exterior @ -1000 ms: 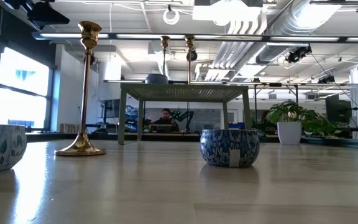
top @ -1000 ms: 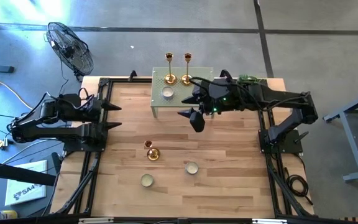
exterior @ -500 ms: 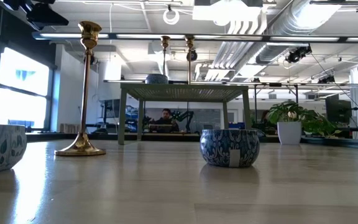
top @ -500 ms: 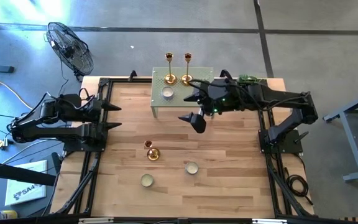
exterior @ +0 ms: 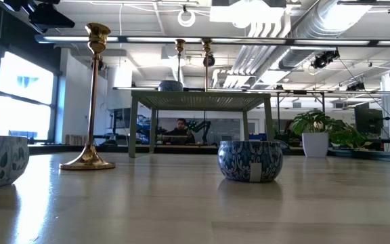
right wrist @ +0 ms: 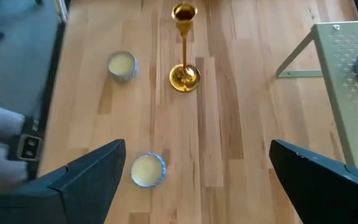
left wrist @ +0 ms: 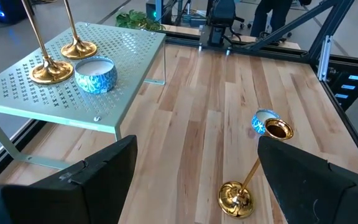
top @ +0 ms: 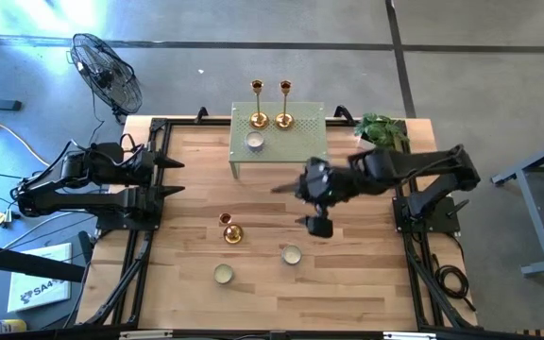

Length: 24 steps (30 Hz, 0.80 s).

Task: Pick & Place candle stick holders
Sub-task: Put the right blue scented candle on the shelf

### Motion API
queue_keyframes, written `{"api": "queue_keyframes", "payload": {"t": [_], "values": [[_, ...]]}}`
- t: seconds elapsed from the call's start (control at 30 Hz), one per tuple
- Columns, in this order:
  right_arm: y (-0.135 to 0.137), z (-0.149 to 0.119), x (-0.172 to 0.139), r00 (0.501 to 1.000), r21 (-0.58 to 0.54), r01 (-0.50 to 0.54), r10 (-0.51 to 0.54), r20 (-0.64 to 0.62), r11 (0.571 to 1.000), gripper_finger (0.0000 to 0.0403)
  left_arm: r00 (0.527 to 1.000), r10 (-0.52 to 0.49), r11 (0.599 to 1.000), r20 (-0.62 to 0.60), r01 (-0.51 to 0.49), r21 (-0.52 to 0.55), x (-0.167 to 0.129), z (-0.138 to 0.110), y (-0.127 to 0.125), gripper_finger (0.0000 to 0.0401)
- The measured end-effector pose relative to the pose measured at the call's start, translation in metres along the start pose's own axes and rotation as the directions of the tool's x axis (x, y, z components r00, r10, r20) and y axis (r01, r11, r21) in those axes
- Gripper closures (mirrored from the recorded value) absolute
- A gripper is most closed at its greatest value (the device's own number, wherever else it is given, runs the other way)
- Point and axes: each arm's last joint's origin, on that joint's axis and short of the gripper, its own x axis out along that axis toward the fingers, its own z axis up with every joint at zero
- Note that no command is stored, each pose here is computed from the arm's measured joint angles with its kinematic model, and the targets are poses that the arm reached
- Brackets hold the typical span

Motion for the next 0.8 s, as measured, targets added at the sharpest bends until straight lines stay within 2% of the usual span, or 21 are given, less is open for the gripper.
{"api": "queue_keyframes", "payload": {"t": [0.1, 0.23, 0.37, 0.5, 0.67, 0.8], "values": [[0.008, -0.001, 0.015, 0.999, -0.033, 0.022, -0.023, -0.033, 0.999, 0.0009, 1.0, 0.0, 1.0, 0.0, 0.0, 0.0, 0.0, 0.0, 0.0, 0.0073], [0.013, -0.006, 0.041, 0.99, -0.07, 0.027, -0.036, -0.139, 0.997, 0.0012, 1.0, -0.013, 1.0, -0.001, 0.013, 0.0, 0.0, 0.0, 0.0, 0.0073], [0.02, -0.015, 0.071, 0.963, -0.081, 0.021, -0.042, -0.265, 0.996, 0.0012, 0.999, -0.037, 0.999, -0.004, 0.037, 0.0, 0.0, 0.0, -0.001, 0.0073], [0.032, -0.022, 0.097, 0.94, -0.071, -0.001, -0.024, -0.339, 0.997, 0.0009, 0.999, -0.044, 0.999, -0.027, 0.044, 0.006, 0.0, -0.002, -0.001, 0.0073], [0.05, -0.029, 0.119, 0.929, -0.045, 0.015, -0.03, -0.369, 0.999, 0.0012, 0.996, -0.045, 0.999, -0.071, 0.045, 0.007, 0.0, -0.007, -0.001, 0.0073], [0.062, -0.034, 0.133, 0.925, -0.072, 0.034, -0.058, -0.374, 0.997, 0.0012, 0.996, -0.048, 0.999, -0.078, 0.048, 0.005, 0.0, -0.007, -0.001, 0.0073]]}}
